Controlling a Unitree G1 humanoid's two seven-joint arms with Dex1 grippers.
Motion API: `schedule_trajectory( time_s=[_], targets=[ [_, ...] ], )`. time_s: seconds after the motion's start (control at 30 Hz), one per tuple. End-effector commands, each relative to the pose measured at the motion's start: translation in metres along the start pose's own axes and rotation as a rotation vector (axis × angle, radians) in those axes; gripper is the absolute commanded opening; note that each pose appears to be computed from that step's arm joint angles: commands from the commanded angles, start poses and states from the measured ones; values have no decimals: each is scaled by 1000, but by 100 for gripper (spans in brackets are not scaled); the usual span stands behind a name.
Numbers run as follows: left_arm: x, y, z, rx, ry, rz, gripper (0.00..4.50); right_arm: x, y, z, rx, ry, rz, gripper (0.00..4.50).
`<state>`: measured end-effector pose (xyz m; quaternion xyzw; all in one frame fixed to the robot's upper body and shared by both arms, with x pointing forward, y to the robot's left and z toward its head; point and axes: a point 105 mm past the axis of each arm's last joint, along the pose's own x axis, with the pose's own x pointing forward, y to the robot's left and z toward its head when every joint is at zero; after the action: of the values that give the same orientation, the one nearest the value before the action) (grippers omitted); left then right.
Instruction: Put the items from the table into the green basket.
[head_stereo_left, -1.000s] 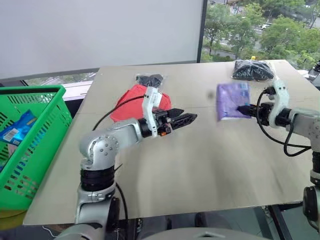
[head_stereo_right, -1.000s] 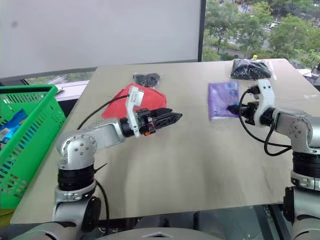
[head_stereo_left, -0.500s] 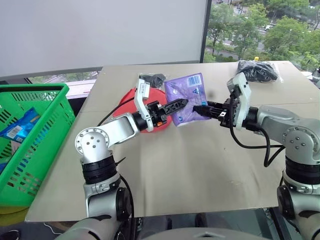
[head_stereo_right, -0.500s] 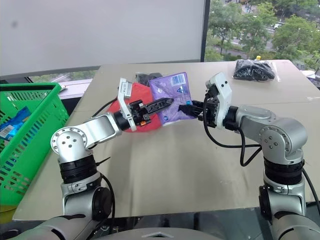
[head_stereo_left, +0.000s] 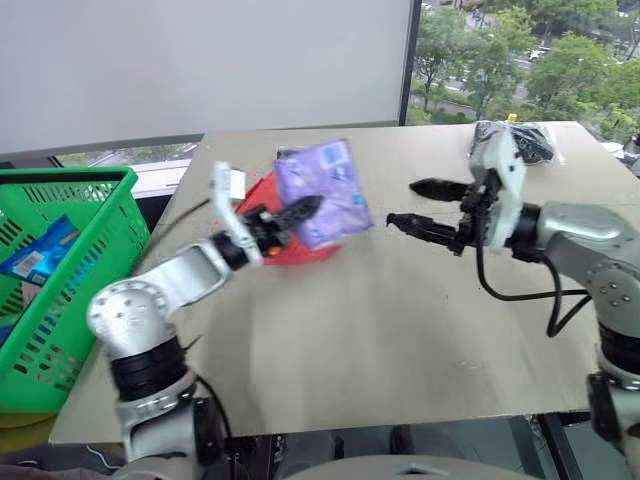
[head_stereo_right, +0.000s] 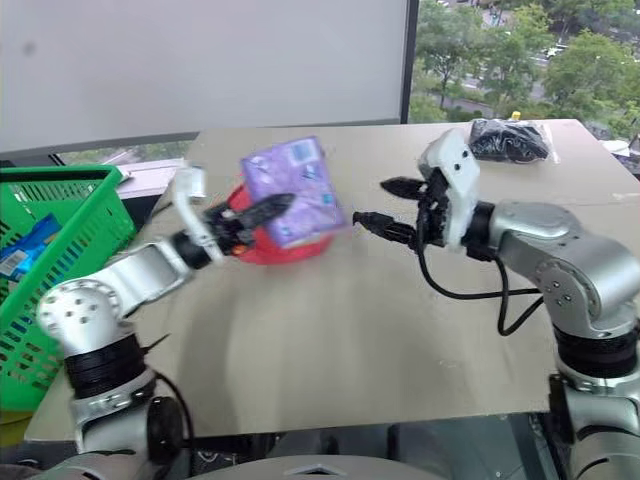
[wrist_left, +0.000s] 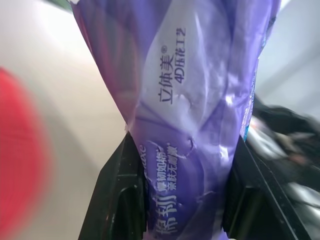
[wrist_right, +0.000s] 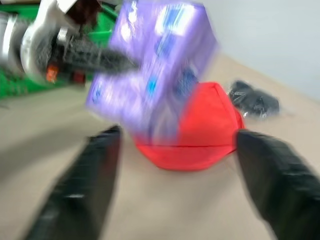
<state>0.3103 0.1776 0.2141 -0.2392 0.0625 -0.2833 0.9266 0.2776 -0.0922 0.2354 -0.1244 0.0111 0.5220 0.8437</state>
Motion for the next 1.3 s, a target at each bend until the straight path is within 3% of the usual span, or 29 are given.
schedule_trajectory(
  time_s=[0.03,0.17,0.37,0.53,0.73,0.77,0.8,0.93,1.13,1.2,1.3],
  targets=[
    [-21,-3,43,309,-145,118,118,-6,20,17,-198,-52,97,446],
    [-39,0,75,697,-213,318,118,-2,27,19,-259,-74,163,446],
    [-97,20,130,1184,-323,786,118,8,29,19,-281,-112,227,446],
    [-136,54,141,1249,-208,1027,118,9,35,29,-319,-177,287,446],
    [-170,104,128,1118,-6,1176,118,10,35,41,-335,-239,285,446],
    [-173,109,127,1107,11,1181,212,10,35,42,-331,-246,282,450],
    [-174,111,127,1102,19,1183,238,10,34,43,-327,-250,280,450],
    [-163,106,131,1080,-32,1110,433,8,29,43,-313,-260,252,450],
    [-118,65,134,1015,-250,812,433,2,13,38,-304,-237,122,450],
    [-76,32,115,875,-296,514,433,-7,2,25,-252,-194,44,450],
    [-24,-13,62,646,-183,133,433,-28,-20,-6,-176,-74,-111,450]
  ],
)
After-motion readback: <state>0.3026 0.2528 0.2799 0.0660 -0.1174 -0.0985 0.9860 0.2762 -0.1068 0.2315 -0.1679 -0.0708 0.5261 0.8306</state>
